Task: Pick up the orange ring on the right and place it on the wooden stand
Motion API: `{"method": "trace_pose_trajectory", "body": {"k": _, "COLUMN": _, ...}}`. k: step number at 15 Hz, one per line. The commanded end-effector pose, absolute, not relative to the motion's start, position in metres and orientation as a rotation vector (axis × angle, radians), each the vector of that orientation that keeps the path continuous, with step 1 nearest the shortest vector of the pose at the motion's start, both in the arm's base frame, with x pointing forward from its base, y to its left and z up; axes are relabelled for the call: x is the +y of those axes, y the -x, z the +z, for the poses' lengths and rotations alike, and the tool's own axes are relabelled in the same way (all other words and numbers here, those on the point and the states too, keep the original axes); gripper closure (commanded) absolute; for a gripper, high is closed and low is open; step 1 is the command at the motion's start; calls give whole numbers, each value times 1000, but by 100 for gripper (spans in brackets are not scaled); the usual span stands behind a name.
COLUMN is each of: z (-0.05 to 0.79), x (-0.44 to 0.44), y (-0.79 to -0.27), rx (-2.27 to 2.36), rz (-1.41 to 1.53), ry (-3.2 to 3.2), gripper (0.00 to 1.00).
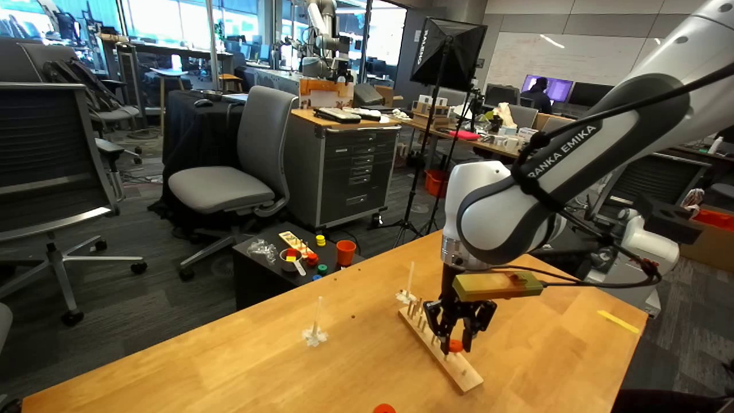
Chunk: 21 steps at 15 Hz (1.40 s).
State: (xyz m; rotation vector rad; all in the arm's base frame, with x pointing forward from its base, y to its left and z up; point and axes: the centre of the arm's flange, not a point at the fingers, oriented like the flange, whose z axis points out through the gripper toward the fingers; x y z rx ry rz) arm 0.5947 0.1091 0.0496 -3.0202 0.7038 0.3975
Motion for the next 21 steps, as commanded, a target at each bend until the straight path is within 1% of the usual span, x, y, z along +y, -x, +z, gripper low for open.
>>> {"method": "trace_pose_trajectory", "body": {"k": 1, "z": 53, "x": 115, "y": -603, "rx": 686, "rz": 381, "ry": 3040, "gripper": 80}}
{"method": "trace_pose_trajectory", "body": {"k": 21, "z": 38, "x": 126, "y": -608, "rx": 655, "rz": 387, "ry": 3057, "gripper": 80}}
